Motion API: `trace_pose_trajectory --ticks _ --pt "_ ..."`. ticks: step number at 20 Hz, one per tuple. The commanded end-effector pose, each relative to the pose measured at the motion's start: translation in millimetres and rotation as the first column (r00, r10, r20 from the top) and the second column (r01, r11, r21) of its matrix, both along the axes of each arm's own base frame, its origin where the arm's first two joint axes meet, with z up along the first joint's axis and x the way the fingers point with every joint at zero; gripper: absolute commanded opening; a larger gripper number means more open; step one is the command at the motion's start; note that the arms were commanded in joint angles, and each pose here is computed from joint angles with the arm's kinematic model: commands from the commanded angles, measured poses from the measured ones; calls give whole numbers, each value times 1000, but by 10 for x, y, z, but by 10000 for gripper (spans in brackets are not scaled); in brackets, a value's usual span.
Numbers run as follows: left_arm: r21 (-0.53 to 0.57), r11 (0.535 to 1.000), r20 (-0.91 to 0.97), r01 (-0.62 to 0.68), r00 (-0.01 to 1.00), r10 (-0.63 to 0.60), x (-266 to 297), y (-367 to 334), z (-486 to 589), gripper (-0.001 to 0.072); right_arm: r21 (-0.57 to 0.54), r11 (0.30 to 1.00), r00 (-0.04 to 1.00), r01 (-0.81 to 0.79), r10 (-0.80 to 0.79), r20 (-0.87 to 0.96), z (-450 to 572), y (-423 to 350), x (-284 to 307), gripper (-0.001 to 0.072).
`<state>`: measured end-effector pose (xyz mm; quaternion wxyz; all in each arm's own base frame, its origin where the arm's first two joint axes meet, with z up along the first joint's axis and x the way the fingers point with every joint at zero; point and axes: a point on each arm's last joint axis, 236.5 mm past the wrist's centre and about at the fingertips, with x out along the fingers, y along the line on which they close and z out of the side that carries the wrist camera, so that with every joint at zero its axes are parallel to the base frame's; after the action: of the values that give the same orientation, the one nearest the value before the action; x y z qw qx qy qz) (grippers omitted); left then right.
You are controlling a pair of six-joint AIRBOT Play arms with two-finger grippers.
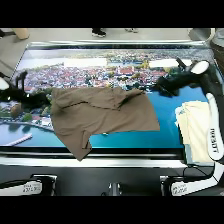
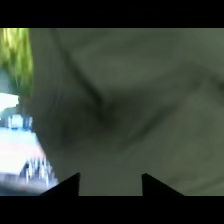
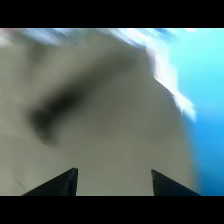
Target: Fold the shirts.
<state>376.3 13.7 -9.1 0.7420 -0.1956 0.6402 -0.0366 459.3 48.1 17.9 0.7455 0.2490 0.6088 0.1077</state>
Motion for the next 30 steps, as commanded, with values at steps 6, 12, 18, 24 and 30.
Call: trace_pose_trajectory --ticks 6,12,18,24,30 --pt "-220 966 -175 -132 980 94 -1119 -465 -927 522 -20 999 950 -36 28 -312 -696 -331 -1160 485" --pt "-171 977 -82 -129 990 116 -874 -529 -986 423 -59 998 946 -39 18 -323 -815 -408 -1212 563" --pt "-162 979 -45 -124 992 119 -769 -551 -904 34 64 998 943 23 -1 -332 -1186 -102 -1298 563" --pt "-168 981 1 -97 995 98 -680 -558 -687 34 56 996 952 -73 87 -295 -1329 286 -1223 123" --pt "103 993 501 59 859 -103 -69 -221 1595 31 -231 972 935 -51 128 330 953 -152 -276 17"
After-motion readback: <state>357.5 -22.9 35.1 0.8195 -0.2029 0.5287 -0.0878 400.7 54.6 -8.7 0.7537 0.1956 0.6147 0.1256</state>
